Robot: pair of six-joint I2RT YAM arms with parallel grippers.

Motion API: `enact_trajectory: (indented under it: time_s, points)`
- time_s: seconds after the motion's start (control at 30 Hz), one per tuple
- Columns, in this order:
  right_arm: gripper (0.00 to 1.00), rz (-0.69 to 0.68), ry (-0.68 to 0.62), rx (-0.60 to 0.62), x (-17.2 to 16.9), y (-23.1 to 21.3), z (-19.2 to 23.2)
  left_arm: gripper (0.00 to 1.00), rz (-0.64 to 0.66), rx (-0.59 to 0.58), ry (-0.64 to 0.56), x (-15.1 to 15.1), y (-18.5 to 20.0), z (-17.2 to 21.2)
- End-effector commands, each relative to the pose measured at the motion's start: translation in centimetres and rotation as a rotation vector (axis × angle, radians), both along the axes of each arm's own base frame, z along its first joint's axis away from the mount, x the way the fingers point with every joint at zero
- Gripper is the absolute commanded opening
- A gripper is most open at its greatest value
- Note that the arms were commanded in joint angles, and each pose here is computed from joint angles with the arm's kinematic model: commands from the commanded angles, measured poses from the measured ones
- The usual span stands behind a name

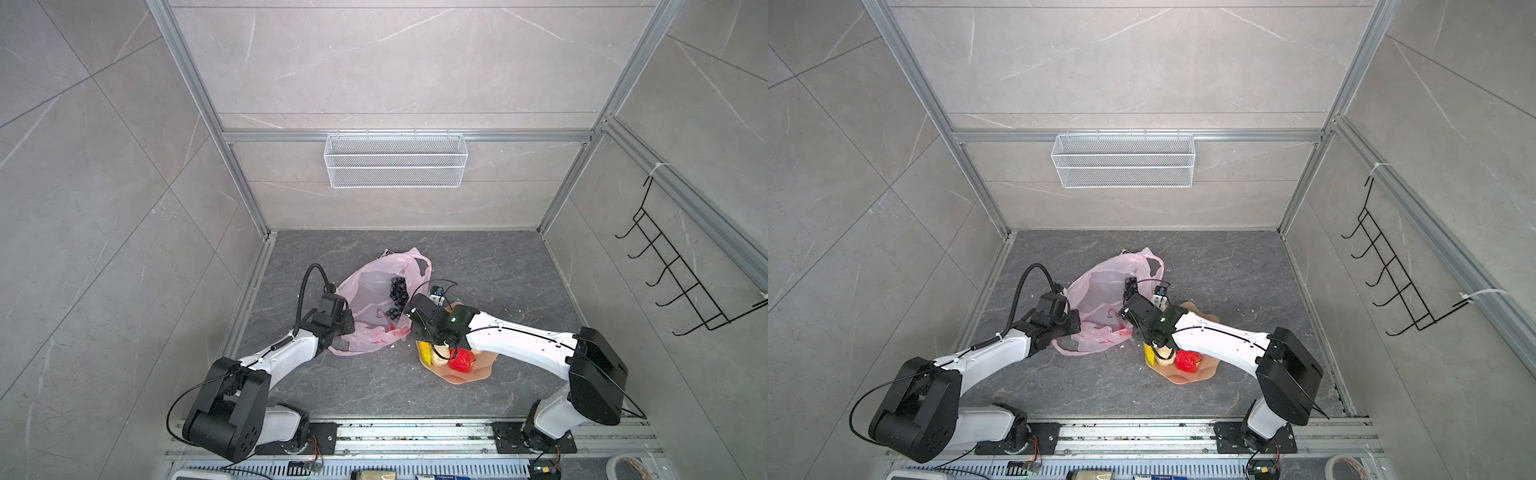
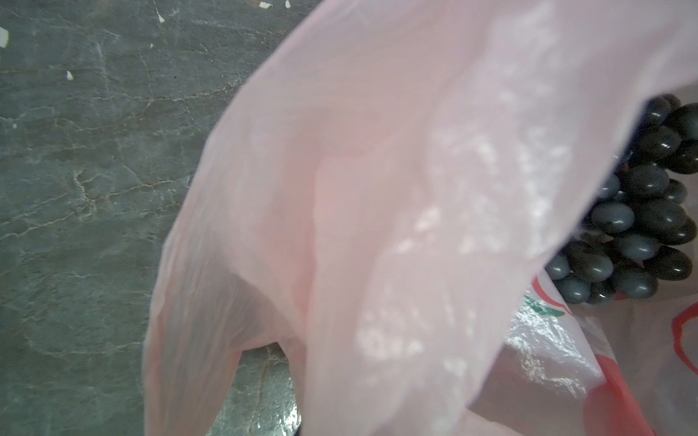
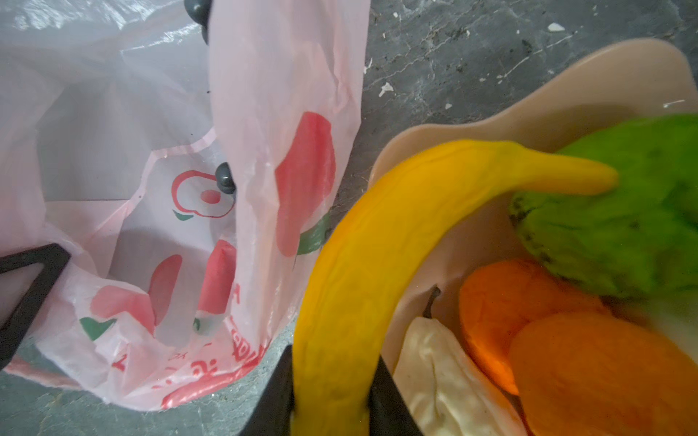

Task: Take the fake fruits out of the plastic bag
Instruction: 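Lower the banana into the bowl and open the right gripper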

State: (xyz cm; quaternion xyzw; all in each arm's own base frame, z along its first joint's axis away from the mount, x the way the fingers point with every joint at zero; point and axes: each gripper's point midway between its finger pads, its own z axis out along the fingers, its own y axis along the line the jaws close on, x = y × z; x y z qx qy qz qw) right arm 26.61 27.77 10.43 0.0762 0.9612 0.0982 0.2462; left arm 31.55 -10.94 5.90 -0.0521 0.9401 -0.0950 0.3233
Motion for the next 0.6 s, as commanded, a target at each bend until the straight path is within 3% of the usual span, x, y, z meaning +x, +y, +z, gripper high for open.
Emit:
enact_trajectory:
  time_s: [0.0,0.57]
  points:
    - [0.08,0.004,-0.011,-0.064,0.2,-0.3,0.1,0.0,-0.013,0.009,-0.017,0.7,-0.3,0.8]
    - [0.12,0.026,-0.022,-0.19,1.1,-1.0,-0.6,0.0,-0.013,0.015,-0.014,0.8,-0.2,0.6]
